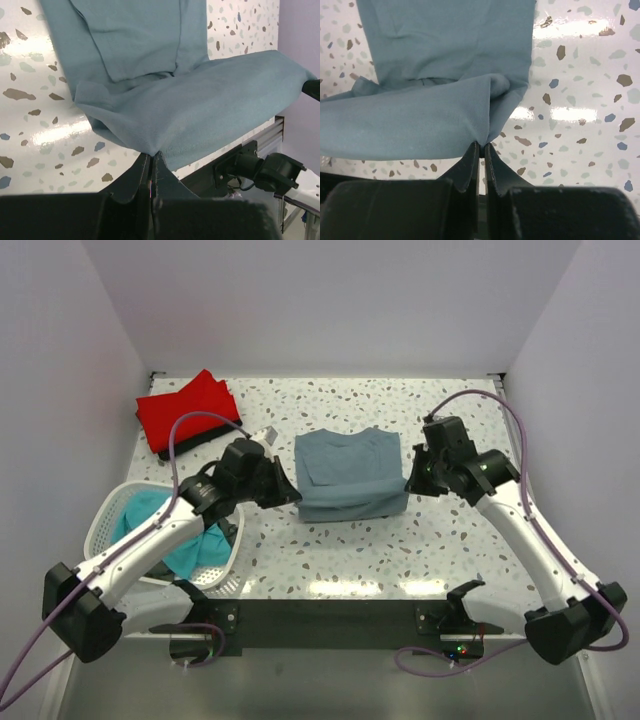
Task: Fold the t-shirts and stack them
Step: Fold the tshirt
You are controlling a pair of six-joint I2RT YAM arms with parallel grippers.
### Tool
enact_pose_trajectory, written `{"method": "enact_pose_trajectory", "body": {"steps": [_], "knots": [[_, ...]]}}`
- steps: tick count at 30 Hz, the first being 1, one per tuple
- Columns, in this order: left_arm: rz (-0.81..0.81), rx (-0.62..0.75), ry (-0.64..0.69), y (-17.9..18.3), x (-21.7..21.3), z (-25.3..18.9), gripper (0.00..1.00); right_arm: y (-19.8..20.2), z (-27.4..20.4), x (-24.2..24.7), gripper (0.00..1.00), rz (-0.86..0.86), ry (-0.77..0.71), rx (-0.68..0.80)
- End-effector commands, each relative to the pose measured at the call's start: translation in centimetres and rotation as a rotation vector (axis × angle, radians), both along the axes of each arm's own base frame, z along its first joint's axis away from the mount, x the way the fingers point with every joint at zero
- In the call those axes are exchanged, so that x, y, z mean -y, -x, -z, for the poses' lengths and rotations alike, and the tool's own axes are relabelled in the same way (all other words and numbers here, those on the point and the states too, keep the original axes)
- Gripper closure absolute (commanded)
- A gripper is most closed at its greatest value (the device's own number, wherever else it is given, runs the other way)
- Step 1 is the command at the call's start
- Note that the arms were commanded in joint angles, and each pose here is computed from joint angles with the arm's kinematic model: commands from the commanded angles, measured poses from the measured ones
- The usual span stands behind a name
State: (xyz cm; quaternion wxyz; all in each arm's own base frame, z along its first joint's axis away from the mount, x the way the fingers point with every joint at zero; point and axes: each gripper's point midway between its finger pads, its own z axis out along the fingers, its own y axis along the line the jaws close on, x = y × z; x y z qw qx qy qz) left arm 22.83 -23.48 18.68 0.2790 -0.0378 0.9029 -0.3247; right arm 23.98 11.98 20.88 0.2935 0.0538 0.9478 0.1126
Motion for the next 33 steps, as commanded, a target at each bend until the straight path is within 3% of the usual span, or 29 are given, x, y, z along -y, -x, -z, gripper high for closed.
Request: {"method": "enact_pose_trajectory", "body": {"steps": [1, 11, 17, 33], "knots": [[-0.021, 0.042, 0.036, -2.7, 1.0, 0.0, 1.00, -3.5, -1.3, 0.6, 1.00, 0.073, 0.035, 0.110], [0.011, 0.033, 0.080, -8.3, 2.4, 2.0, 1.00, -9.1, -0.6, 0.7, 1.00, 0.113, 0.069, 0.164], [-0.018, 0.061, 0.073, -11.8, 1.4, 1.3, 1.00, -12.5, -0.1, 1.0, 1.00, 0.105, 0.100, 0.168], [-0.046, -0.002, 0.144, -20.0, 0.6, 4.4, 1.00, -23.6, 1.6, 0.0, 1.00, 0.089, 0.115, 0.179]]}}
